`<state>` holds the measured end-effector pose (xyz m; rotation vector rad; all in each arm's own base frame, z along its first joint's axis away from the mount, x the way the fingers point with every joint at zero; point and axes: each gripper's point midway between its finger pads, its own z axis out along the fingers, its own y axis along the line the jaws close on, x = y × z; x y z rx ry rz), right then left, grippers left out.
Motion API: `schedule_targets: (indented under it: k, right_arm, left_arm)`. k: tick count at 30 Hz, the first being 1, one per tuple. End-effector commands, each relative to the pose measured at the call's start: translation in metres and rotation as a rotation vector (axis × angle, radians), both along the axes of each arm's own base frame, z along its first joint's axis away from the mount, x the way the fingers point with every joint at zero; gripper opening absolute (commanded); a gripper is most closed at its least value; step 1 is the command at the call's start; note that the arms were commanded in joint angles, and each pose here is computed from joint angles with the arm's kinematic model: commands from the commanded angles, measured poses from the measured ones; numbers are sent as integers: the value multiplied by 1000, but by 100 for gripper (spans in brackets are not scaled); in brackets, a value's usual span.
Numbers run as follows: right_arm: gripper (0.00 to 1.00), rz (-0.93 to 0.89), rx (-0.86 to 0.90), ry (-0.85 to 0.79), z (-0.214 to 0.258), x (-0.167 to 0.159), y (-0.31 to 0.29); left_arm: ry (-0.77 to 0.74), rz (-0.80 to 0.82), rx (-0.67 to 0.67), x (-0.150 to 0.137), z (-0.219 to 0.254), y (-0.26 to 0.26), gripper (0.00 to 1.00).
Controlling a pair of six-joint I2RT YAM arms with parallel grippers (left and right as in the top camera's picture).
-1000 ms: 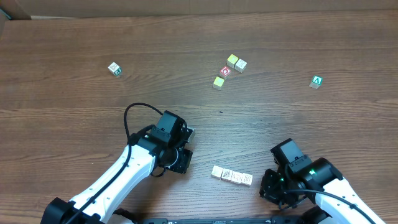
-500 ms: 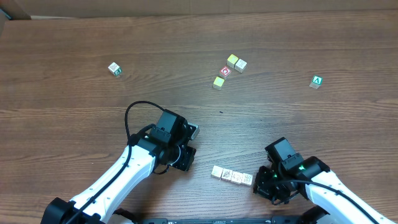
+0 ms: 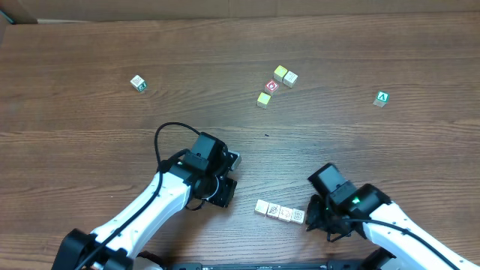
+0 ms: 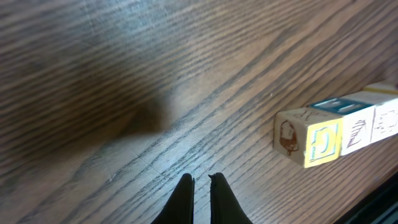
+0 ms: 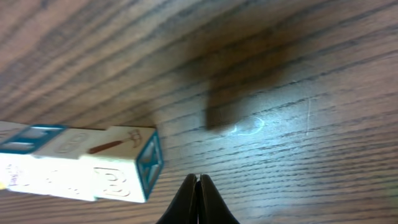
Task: Flip 4 blocks
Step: 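Push the row ends inward with both grippers to tighten the line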
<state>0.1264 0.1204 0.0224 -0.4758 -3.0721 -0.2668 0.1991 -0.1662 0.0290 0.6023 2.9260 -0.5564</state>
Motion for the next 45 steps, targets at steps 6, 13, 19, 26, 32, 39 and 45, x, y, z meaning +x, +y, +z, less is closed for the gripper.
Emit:
schedule_targets:
  k: [6,13,19,26,32,39,45]
  right_arm:
    - [4,-9,-97,2,-11,-3,6]
    - [4,-39,-95,14,-15,-2,9]
    - [4,-39,-47,-12,-14,6,20]
    - [4,-29,-17,-25,-13,9,27]
    - [4,-29,-2,-29,-12,11,30]
    - [4,-24,11,-26,-12,11,32]
    - [4,-22,20,-23,-12,10,34]
  left_arm:
    - [56,-74,17,-10,-22,-8,4]
    - [44,-76,8,-8,-22,-10,4]
    - [44,-95,6,-11,-21,-14,4]
    - [36,-119,3,-14,-21,-20,4]
    - [18,-142,-7,-14,-20,-27,4]
    - [13,-152,-8,-17,-20,-32,4]
    - [14,-106,-19,-13,-19,-35,4]
